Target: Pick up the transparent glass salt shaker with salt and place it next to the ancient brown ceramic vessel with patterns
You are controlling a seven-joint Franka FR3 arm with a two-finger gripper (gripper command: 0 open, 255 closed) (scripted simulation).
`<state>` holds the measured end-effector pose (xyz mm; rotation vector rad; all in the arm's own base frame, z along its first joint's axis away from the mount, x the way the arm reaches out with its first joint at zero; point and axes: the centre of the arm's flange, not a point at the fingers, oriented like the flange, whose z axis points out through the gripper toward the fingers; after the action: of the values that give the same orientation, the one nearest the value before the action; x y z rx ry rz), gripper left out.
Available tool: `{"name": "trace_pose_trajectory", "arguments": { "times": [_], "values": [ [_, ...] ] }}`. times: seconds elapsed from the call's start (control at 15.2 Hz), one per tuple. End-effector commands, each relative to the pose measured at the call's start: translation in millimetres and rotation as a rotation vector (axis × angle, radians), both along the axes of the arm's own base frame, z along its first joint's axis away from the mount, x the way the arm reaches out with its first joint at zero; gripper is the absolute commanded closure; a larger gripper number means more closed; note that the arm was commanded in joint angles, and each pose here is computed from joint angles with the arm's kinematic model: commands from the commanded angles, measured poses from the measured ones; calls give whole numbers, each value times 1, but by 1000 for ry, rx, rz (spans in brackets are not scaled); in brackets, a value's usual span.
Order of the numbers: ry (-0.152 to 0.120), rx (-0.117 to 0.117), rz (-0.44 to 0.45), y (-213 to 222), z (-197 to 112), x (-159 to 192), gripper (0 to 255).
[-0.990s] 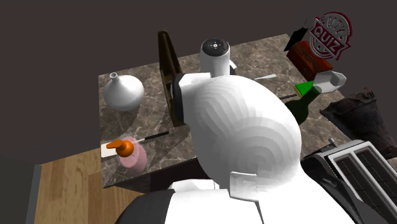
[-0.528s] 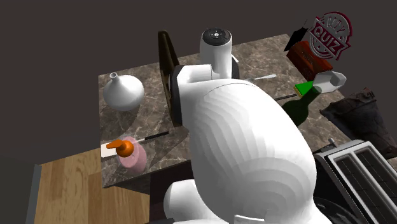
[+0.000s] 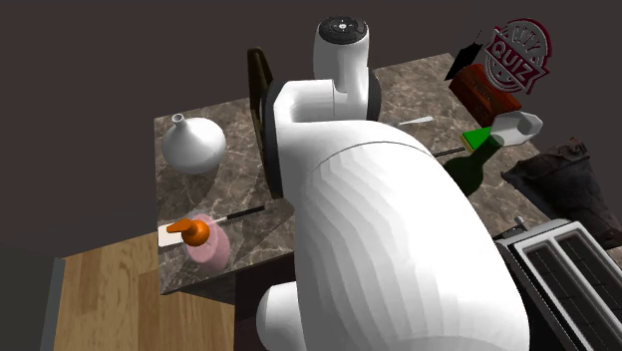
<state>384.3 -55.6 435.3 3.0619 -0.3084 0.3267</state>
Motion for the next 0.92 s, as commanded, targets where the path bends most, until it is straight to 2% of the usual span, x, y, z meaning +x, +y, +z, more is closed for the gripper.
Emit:
{"name": "trace_pose_trajectory", "arguments": {
  "times": [0.0, 0.86],
  "values": [
    [0, 0, 0, 0, 11, 0, 255],
    [0, 0, 0, 0, 80, 0, 255]
  ]
}}
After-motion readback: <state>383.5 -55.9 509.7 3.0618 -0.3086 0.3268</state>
